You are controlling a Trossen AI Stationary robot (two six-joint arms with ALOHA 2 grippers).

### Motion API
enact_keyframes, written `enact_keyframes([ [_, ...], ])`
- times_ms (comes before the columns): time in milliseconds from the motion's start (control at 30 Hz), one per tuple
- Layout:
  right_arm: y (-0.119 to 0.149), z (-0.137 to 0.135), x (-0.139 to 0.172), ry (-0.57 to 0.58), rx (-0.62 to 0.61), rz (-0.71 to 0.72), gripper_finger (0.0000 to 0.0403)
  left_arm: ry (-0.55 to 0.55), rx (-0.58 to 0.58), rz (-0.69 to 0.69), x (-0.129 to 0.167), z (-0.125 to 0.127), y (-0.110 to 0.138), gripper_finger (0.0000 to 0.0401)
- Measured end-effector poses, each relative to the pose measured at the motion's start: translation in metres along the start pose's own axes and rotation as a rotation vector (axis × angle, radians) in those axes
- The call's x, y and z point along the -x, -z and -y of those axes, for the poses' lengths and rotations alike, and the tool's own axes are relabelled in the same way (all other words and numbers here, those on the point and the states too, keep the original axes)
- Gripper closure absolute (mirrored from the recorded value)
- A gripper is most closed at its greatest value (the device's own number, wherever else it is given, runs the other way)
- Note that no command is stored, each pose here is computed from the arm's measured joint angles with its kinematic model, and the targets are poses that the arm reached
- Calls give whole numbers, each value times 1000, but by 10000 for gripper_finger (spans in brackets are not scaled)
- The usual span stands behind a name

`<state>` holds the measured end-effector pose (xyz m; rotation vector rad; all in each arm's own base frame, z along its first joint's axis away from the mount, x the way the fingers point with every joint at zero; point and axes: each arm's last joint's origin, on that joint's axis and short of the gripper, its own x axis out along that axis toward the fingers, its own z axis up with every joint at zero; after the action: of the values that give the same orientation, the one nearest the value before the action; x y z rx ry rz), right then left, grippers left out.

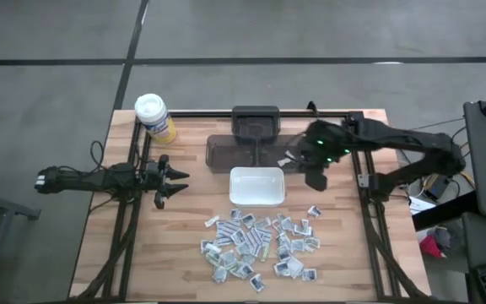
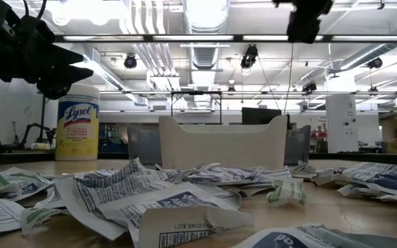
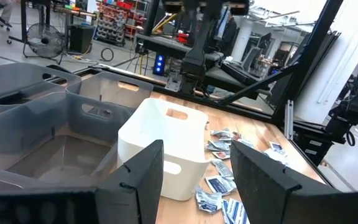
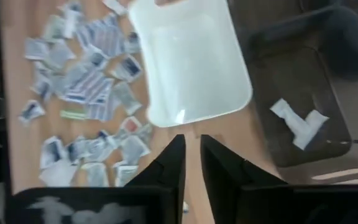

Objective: Pick & Place First Aid Supplies
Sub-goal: Put the green bandage into the bottom right black bin

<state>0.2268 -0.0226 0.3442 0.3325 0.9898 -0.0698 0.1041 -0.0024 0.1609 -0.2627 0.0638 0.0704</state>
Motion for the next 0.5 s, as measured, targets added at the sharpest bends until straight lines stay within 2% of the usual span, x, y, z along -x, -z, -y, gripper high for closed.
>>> enact_keyframes([
  [233,33,-20,10,-144,22,223,393,0,0,0,0,0,0,218],
  [500,62,-42,-17,-377,76,439,394,0,0,1,0,0,0,218],
])
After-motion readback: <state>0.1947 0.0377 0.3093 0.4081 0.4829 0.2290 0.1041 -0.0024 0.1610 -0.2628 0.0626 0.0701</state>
